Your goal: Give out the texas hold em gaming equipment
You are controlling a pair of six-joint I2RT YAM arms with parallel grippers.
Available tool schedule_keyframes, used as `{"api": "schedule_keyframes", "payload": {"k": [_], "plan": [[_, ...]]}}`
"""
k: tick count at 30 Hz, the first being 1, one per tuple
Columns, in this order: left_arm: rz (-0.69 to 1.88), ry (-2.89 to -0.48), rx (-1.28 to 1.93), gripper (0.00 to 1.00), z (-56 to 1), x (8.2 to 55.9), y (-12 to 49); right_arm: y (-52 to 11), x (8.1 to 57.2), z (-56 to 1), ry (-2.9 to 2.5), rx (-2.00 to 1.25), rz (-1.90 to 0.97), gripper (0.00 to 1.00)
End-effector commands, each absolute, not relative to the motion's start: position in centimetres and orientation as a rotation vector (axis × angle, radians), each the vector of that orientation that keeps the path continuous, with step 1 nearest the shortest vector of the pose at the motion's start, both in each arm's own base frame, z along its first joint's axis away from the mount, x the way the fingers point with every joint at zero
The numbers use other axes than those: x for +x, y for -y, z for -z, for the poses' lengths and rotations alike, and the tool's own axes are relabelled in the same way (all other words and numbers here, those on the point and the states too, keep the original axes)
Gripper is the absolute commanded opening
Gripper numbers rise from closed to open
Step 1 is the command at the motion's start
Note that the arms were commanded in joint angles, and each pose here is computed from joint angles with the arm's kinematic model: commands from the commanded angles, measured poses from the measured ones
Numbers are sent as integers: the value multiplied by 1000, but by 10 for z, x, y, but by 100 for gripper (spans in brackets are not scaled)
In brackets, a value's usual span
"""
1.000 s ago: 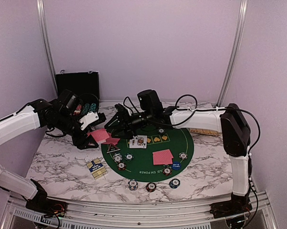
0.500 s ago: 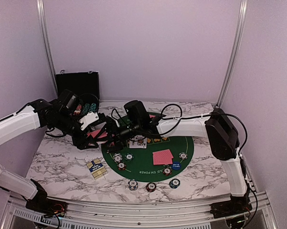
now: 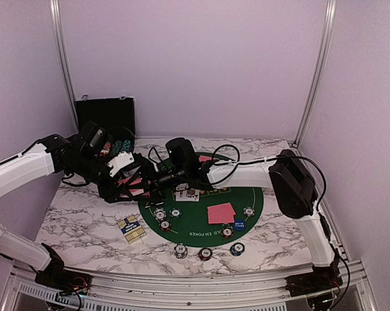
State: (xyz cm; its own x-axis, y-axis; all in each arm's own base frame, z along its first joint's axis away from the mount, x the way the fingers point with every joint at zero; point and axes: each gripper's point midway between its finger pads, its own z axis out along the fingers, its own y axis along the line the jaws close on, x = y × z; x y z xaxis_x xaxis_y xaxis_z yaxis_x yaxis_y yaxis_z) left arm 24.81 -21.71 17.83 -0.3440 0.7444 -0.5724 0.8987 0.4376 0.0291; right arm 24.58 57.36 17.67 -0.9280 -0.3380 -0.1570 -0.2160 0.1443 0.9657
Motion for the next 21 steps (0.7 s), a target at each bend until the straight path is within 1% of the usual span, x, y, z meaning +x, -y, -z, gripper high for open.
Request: {"api": "schedule_keyframes", "payload": {"k": [1, 9, 19, 21], "plan": [[418, -2120, 1354, 0, -196, 249, 220, -582, 250, -187, 2315, 578, 1941, 72], [422, -2115, 1353, 0, -197, 248, 220, -566, 265, -178, 2405, 516, 1903, 63], [417, -2112, 1350, 0, -199, 249, 220, -548, 271, -177, 2457, 510, 1881, 55], [417, -2114, 1350, 0, -199, 249, 220, -545, 271, -178, 2465, 514, 1883, 50]]}}
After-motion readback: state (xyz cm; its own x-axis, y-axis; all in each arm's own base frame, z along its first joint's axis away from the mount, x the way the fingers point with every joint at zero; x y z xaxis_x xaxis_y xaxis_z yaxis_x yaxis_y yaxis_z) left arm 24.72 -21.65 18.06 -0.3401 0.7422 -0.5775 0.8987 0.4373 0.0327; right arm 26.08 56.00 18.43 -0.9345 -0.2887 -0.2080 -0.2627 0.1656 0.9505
